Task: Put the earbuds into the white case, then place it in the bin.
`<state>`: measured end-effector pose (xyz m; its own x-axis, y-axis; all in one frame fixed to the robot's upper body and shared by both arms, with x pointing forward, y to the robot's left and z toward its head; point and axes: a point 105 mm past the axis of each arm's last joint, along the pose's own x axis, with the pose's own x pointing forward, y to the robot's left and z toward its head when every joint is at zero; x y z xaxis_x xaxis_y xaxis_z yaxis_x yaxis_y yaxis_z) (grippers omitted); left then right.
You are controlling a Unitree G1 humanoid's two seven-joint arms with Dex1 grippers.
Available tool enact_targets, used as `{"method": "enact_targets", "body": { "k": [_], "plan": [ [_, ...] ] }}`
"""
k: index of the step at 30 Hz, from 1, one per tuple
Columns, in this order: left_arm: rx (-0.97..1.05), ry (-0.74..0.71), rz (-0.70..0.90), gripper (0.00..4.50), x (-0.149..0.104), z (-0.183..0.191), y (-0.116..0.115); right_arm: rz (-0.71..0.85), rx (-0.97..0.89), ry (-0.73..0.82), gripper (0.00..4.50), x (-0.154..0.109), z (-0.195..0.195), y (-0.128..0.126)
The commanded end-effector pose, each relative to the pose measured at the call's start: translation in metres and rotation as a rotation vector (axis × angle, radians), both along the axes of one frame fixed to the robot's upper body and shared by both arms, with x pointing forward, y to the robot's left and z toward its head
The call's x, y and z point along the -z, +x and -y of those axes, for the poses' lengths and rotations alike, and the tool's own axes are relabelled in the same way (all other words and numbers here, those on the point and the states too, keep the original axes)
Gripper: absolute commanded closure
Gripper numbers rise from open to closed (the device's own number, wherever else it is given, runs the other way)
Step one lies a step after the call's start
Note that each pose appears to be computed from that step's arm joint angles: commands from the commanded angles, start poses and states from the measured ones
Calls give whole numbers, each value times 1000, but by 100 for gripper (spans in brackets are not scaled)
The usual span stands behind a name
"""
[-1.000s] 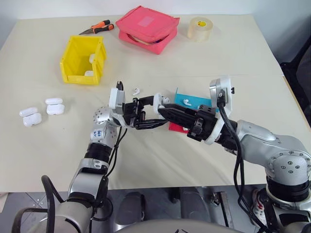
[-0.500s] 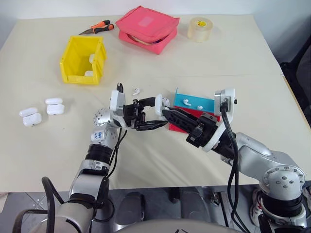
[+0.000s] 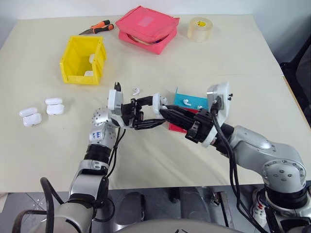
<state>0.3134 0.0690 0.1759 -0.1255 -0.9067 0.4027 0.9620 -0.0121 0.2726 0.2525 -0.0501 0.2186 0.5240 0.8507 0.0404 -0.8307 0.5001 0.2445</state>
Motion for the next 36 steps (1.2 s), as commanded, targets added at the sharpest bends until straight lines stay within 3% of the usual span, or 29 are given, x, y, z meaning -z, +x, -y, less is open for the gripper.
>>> {"method": "enact_targets", "body": {
  "k": [1, 11, 17, 36],
  "plan": [
    [122, -105, 138, 171, -30, 2, -19, -78, 146, -134, 406, 28, 23, 29],
    [136, -109, 127, 171, -29, 3, -20, -35, 97, -172, 406, 18, 21, 30],
    [127, -105, 130, 171, -29, 3, -18, 14, 72, -177, 219, 9, 17, 29],
    [98, -86, 131, 171, -28, -4, -11, 97, -26, -247, 219, -6, 23, 9]
  ]
}}
